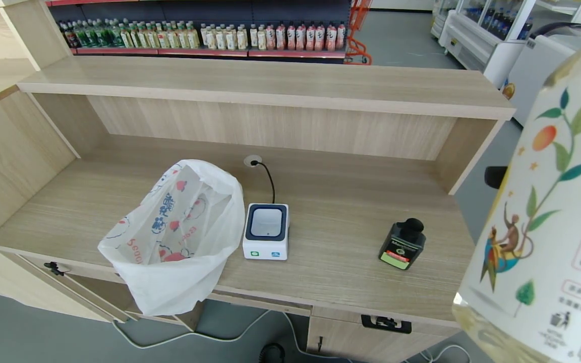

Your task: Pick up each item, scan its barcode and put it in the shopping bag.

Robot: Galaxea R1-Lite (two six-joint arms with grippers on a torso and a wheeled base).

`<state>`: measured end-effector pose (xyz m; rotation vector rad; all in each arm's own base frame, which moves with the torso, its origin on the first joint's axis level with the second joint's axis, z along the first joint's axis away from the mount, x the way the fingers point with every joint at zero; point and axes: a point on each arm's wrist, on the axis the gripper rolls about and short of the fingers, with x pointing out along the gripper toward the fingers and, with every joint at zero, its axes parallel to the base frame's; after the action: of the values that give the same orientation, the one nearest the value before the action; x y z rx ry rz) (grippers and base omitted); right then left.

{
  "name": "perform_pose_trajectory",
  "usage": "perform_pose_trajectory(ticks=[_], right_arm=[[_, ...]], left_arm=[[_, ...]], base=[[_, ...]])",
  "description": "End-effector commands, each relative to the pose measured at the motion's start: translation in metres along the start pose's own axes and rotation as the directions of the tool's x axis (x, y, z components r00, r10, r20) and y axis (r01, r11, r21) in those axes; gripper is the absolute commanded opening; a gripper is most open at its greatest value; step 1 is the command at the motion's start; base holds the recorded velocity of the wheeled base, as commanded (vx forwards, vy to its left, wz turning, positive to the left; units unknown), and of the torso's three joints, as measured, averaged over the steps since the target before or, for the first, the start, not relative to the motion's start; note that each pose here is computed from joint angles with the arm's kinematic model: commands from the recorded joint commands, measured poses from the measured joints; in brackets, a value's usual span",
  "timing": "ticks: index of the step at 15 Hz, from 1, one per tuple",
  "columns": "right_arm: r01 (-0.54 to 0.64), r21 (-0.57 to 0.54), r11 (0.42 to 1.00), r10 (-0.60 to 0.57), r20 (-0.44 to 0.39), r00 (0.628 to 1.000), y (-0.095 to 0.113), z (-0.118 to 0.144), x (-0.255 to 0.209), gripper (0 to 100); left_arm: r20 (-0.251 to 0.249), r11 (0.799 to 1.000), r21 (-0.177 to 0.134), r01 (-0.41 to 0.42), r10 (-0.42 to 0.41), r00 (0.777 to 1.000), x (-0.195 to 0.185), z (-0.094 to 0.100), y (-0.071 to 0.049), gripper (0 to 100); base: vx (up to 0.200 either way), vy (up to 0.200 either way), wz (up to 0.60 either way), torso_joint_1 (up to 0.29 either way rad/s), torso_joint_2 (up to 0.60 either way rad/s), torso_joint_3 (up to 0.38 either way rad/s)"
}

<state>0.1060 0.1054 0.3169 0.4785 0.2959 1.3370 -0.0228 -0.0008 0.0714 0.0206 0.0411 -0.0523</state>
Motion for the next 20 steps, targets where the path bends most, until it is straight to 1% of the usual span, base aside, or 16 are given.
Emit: perform_pose_trajectory(ticks=[1, 9, 10, 11, 12, 13, 14, 15, 16, 17, 18, 19, 20], right_arm=[[-0.012, -0.009, 1.0, 0.012, 0.007, 1.0, 0.005, 0.001, -0.003, 0], [-0.005, -0.009, 1.0, 0.005, 0.007, 1.0, 0.003, 0.001, -0.002, 0], [0.003, -0.026, 1.0, -0.003, 0.009, 1.0, 0.002, 0.001, -0.001, 0], [0.032, -0.102, 0.994, -0.031, 0.011, 0.999, -0.003, -0.001, 0.0, 0], [0.178, -0.252, 0.951, -0.171, 0.048, 0.984, -0.018, -0.007, 0.0, 0], [0.318, -0.395, 0.862, -0.309, 0.088, 0.947, -0.032, -0.012, 0.0, 0], [0.366, -0.467, 0.805, -0.355, 0.114, 0.928, -0.038, -0.013, -0.001, 0], [0.424, -0.486, 0.764, -0.377, 0.198, 0.905, -0.044, -0.007, -0.006, 0], [0.478, -0.497, 0.724, -0.408, 0.251, 0.878, -0.05, -0.007, -0.008, 0], [0.516, -0.514, 0.685, -0.434, 0.282, 0.856, -0.054, -0.008, -0.009, 0], [0.579, -0.573, 0.581, -0.503, 0.307, 0.808, -0.065, -0.015, -0.014, 0], [0.612, -0.607, 0.507, -0.553, 0.316, 0.771, -0.075, -0.021, -0.022, 0], [0.629, -0.633, 0.451, -0.579, 0.329, 0.746, -0.083, -0.027, -0.029, 0]], left_arm=[[-0.001, 1.0, 0.0, 0.0, 0.0, 1.0, 0.0, 0.0, 0.0, 100], [0.0, 1.0, 0.0, 0.0, 0.0, 1.0, 0.0, 0.0, 0.0, 100], [0.0, 1.0, 0.0, 0.0, 0.0, 1.0, 0.0, 0.0, 0.0, 100], [-0.001, 1.0, 0.0, 0.0, 0.0, 1.0, 0.0, 0.0, 0.0, 100], [-0.001, 1.0, 0.0, 0.0, 0.0, 1.0, 0.0, 0.0, 0.0, 100], [0.0, 1.0, 0.0, 0.0, 0.0, 1.0, 0.0, 0.0, 0.0, 100], [0.0, 1.0, 0.0, 0.0, 0.0, 1.0, 0.0, 0.0, 0.0, 100], [0.0, 1.0, 0.0, 0.0, 0.0, 1.0, 0.0, 0.0, 0.0, 100], [0.0, 1.0, 0.0, 0.0, 0.0, 1.0, 0.0, 0.0, 0.0, 100], [0.0, 1.0, 0.0, 0.0, 0.0, 1.0, 0.0, 0.0, 0.0, 100], [0.0, 1.0, 0.0, 0.0, 0.0, 1.0, 0.0, 0.0, 0.0, 100], [0.0, 1.0, 0.0, 0.0, 0.0, 1.0, 0.0, 0.0, 0.0, 100], [-0.001, 1.0, 0.0, 0.0, 0.0, 1.0, 0.0, 0.0, 0.0, 100]], base=[[0.0, 0.0, 0.0, 0.0, 0.0, 0.0], [0.0, 0.0, 0.0, 0.0, 0.0, 0.0], [0.0, 0.0, 0.0, 0.0, 0.0, 0.0], [0.0, 0.0, 0.0, 0.0, 0.0, 0.0], [0.0, 0.0, 0.0, 0.0, 0.0, 0.0], [0.0, 0.0, 0.0, 0.0, 0.0, 0.0], [0.0, 0.0, 0.0, 0.0, 0.0, 0.0], [0.0, 0.0, 0.0, 0.0, 0.0, 0.0], [0.0, 0.0, 0.0, 0.0, 0.0, 0.0], [0.0, 0.0, 0.0, 0.0, 0.0, 0.0], [0.0, 0.0, 0.0, 0.0, 0.0, 0.0], [0.0, 0.0, 0.0, 0.0, 0.0, 0.0], [0.0, 0.0, 0.0, 0.0, 0.0, 0.0]])
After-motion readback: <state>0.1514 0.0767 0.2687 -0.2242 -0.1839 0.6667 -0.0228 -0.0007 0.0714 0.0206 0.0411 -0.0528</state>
